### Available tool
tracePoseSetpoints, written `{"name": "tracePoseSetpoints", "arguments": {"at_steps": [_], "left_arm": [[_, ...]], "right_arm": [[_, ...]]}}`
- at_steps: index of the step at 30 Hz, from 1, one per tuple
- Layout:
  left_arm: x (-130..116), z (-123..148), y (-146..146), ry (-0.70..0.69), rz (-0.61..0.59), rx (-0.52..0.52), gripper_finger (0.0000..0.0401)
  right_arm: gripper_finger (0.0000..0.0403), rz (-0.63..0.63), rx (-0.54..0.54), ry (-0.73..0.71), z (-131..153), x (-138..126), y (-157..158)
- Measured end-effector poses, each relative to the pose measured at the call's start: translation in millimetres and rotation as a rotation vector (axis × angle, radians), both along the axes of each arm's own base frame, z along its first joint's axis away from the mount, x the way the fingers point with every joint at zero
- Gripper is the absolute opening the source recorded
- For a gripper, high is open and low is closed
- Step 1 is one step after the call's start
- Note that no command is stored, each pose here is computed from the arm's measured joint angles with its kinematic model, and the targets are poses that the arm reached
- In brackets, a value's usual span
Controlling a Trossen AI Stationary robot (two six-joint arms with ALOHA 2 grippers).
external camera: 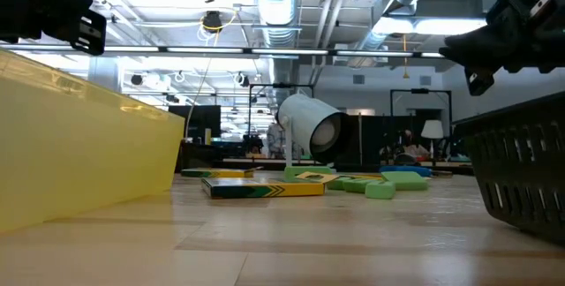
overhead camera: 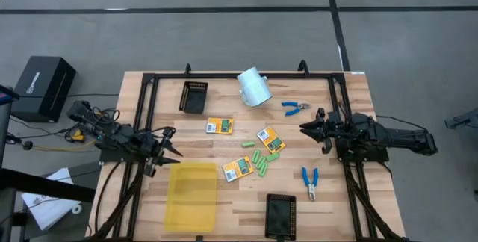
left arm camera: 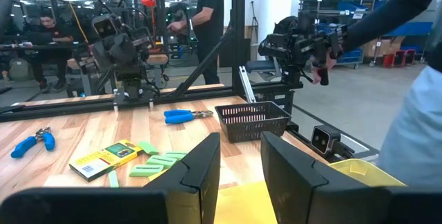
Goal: Pick & Place School Supplies
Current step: Put the blue hole puncher into the bottom black bin
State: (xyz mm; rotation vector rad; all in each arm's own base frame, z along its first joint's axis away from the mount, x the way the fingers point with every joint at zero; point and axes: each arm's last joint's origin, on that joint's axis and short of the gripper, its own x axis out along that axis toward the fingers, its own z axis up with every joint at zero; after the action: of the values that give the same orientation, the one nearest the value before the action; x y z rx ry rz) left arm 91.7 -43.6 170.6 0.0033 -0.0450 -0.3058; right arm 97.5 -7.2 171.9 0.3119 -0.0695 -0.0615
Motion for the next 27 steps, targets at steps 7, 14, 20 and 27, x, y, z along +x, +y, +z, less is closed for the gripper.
{"name": "tracePoseSetpoints", "arguments": {"at_steps": [7, 14, 20, 27], "left_arm": [[0, 0, 0, 0.000, 0.000, 0.000, 0.0100], [0, 0, 0, -0.002, 0.001, 0.007, 0.0100], [0, 0, 0, -0.047, 0.007, 0.146, 0.0100], [0, 7, 0, -0.112, 0.013, 0.114, 0.0100]], "right_arm": [[0.0082, -0.002, -0.017, -0.230, 22, -4, 0], [0.0082, 0.020, 0.060, -0.378, 35, -9, 1], [0.0082, 0.037, 0.150, -0.411, 37, -10, 0], [0.0082, -0.011, 0.382, -0.455, 38, -11, -3]]}}
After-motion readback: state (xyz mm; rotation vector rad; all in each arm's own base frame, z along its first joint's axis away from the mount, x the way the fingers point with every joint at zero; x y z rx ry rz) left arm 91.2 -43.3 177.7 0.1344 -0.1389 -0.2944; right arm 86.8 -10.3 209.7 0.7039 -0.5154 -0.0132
